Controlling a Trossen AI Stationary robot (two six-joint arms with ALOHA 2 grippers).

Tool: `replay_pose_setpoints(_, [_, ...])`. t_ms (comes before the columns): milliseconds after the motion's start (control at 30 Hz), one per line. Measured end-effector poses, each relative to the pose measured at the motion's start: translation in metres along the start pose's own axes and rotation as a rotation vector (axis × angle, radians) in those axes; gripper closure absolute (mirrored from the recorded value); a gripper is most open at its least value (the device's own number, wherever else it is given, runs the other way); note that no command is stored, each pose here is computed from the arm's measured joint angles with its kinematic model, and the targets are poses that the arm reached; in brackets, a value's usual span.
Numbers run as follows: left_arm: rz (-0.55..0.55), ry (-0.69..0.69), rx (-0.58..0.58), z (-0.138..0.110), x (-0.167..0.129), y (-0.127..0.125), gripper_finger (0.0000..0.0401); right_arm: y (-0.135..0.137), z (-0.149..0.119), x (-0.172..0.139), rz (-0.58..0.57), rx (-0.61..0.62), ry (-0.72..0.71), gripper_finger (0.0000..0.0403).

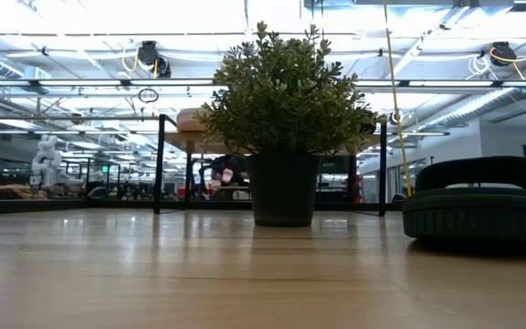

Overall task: Pick and place slides into the shelf
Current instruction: Put the black slide on the shelf

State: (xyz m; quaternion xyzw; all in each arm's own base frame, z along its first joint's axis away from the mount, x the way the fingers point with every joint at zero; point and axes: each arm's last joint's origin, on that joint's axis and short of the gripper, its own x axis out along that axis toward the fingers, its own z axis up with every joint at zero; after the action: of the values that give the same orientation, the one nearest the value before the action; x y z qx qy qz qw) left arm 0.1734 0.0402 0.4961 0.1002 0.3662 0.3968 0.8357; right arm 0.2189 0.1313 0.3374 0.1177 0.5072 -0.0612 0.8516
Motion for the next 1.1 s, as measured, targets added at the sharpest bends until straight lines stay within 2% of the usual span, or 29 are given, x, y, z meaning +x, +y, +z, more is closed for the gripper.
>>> replay_pose_setpoints(200, [0.0, 0.0, 0.001, 0.0, 0.0, 0.0, 0.0267, 0.013, -0.004, 0.037, -0.075, 0.012, 0.17, 0.02])
replay_pose_setpoints(400, [0.0, 0.0, 0.011, 0.0, 0.0, 0.0, 0.0267, 0.022, -0.008, 0.069, -0.155, 0.011, 0.276, 0.02])
replay_pose_setpoints(600, [-0.001, 0.0, 0.029, 0.0, 0.0, 0.0, 0.0267, 0.027, -0.01, 0.092, -0.208, 0.008, 0.323, 0.02])
replay_pose_setpoints(900, [-0.001, 0.0, 0.037, 0.0, 0.0, 0.0, 0.0267, 0.026, -0.01, 0.112, -0.28, 0.091, 0.359, 0.02])
replay_pose_setpoints(1100, [-0.001, 0.0, 0.085, 0.0, 0.0, 0.0, 0.0267, 0.024, -0.011, 0.121, -0.335, 0.129, 0.388, 0.02])
